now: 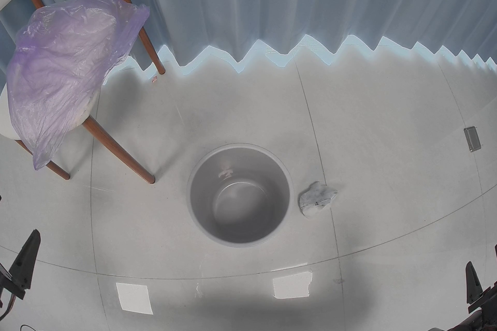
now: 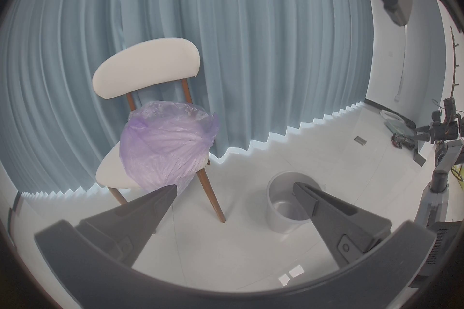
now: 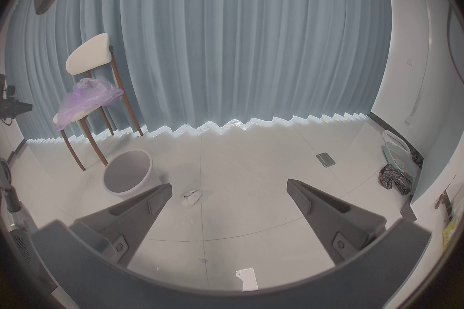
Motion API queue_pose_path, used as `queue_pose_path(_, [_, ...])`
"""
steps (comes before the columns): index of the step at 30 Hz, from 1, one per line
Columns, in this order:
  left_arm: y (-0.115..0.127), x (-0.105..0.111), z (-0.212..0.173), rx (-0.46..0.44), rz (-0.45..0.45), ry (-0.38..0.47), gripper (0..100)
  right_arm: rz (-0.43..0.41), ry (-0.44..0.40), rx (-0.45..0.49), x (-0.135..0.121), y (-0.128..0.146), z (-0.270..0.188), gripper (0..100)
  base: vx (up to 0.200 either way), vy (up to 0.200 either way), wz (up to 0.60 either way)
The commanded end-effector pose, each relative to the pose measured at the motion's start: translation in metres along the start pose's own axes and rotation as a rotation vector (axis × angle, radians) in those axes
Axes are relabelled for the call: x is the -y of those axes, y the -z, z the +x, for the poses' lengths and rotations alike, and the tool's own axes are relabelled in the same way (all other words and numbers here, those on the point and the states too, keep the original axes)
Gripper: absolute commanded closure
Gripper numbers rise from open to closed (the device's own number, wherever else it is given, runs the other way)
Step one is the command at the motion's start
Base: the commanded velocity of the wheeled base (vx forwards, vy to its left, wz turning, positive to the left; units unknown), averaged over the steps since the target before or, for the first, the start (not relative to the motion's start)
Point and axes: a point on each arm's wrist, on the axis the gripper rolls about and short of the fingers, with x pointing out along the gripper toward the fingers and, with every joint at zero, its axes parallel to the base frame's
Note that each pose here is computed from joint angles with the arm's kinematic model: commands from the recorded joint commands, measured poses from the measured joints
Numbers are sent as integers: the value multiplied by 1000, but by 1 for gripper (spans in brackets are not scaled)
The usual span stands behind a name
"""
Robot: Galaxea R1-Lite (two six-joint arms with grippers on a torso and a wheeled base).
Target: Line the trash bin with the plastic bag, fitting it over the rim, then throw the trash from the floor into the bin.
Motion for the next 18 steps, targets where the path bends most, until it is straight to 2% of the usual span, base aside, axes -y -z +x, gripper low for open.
queue_pose_path(1, [-7, -7, 29, -103, 10, 26, 0, 0, 0, 0, 0, 5, 0, 0, 0, 0, 0])
queue_pose_path(2, [-7, -7, 29, -103, 10, 26, 0, 0, 0, 0, 0, 5, 0, 0, 0, 0, 0])
queue_pose_path(3, [-9, -10, 43, -147, 25, 45, 0, 0, 0, 0, 0, 5, 0, 0, 0, 0, 0])
queue_pose_path(9, [-9, -18, 79, -255, 70, 78, 0, 0, 0, 0, 0, 5, 0, 0, 0, 0, 0])
queue_pose_path(14, [-11, -23, 103, -267, 66, 84, 0, 0, 0, 0, 0, 5, 0, 0, 0, 0, 0])
queue_pose_path(18, [-9, -30, 130, -320, 58, 87, 0, 0, 0, 0, 0, 5, 0, 0, 0, 0, 0])
